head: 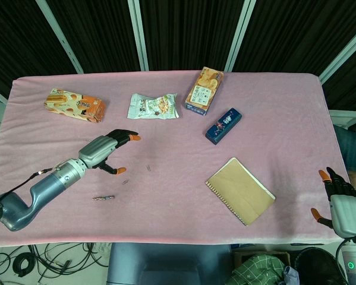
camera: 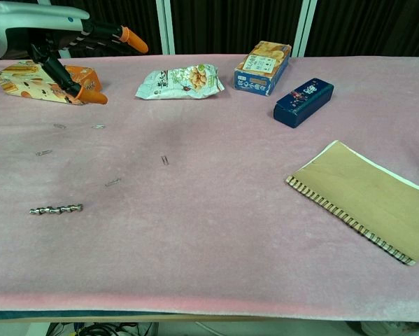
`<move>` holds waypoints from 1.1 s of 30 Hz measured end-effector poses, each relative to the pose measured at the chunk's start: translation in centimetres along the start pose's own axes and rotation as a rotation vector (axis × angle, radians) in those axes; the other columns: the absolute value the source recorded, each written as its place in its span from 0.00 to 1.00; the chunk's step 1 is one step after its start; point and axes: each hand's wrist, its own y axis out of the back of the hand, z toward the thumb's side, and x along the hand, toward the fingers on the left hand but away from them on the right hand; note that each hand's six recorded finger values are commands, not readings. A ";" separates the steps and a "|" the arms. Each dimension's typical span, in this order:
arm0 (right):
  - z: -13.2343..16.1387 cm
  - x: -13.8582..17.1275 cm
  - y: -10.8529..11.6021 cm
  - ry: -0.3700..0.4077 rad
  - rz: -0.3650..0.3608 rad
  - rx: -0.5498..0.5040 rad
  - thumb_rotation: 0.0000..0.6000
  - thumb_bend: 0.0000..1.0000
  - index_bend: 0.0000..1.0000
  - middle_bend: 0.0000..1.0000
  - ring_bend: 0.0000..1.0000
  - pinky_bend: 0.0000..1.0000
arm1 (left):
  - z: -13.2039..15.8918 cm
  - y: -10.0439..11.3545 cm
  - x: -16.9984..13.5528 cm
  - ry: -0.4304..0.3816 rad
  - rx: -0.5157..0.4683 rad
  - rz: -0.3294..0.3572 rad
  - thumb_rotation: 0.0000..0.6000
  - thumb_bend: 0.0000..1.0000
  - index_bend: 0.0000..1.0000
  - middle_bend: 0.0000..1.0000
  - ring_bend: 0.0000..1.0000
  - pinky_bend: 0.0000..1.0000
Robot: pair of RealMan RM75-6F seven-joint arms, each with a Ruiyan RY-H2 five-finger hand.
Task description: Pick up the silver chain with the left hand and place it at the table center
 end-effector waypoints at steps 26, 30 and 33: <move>0.3 0.3 0.3 0.023 -0.014 -0.020 1.00 0.14 0.04 0.02 0.09 0.17 | -2.9 -4.1 -3.1 0.123 0.237 0.040 1.00 0.26 0.17 0.06 0.00 0.00; 0.1 0.3 0.3 0.019 -0.013 -0.022 1.00 0.14 0.04 0.02 0.09 0.17 | -3.6 -5.3 -5.4 0.182 0.272 0.035 1.00 0.26 0.19 0.06 0.00 0.00; 0.1 0.3 0.3 0.019 -0.012 -0.024 1.00 0.14 0.04 0.02 0.09 0.17 | -4.3 -6.9 -7.9 0.248 0.270 0.013 1.00 0.26 0.21 0.06 0.00 0.00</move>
